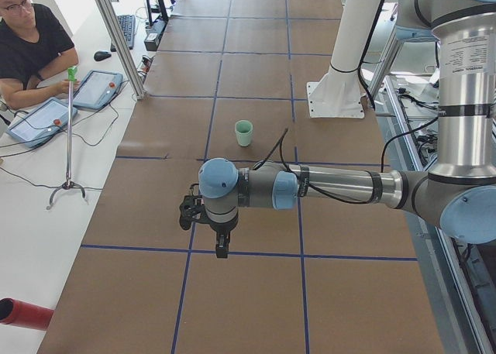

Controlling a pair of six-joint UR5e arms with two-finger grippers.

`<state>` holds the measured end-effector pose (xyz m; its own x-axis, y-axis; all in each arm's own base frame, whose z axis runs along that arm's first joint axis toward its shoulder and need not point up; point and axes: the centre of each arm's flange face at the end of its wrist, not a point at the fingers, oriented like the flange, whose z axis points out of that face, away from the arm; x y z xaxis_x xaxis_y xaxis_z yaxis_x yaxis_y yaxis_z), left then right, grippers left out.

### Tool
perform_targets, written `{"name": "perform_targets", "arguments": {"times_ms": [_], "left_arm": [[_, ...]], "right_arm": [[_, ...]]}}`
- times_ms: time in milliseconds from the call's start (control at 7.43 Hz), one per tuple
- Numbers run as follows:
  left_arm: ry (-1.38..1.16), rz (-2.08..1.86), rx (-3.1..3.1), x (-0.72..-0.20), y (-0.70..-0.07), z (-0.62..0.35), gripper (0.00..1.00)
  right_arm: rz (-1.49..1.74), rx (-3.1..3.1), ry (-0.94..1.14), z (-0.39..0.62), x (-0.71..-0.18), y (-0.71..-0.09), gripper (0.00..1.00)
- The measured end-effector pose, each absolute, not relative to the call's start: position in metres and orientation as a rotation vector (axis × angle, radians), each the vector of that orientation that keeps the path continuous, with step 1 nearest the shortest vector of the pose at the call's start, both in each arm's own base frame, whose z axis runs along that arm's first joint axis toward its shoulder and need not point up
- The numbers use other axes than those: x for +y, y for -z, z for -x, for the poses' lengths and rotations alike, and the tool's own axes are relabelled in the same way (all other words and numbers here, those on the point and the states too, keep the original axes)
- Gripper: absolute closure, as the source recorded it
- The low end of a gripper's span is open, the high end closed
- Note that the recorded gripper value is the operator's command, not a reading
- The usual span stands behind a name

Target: Stack cups

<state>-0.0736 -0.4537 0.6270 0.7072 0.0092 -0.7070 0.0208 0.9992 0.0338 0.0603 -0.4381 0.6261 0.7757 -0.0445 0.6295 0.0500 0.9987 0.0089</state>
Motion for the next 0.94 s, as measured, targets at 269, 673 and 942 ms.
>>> {"name": "perform_targets", "arguments": {"times_ms": [269,673,942], "left_arm": [[0.006,-0.040,0.787,-0.4539,-0.6264,0.0734,0.00],[0.009,-0.044,0.790,-0.4542,-0.6231,0.0732,0.00],[0.010,-0.045,0.790,-0.4543,-0.6228,0.0732,0.00]], "right_arm": [[0.008,-0.681,0.051,-0.0603,-0.4382,-0.6260,0.00],[0.009,-0.681,0.051,-0.0603,-0.4381,-0.6261,0.00],[0.009,-0.681,0.051,-0.0603,-0.4381,-0.6261,0.00]]}}
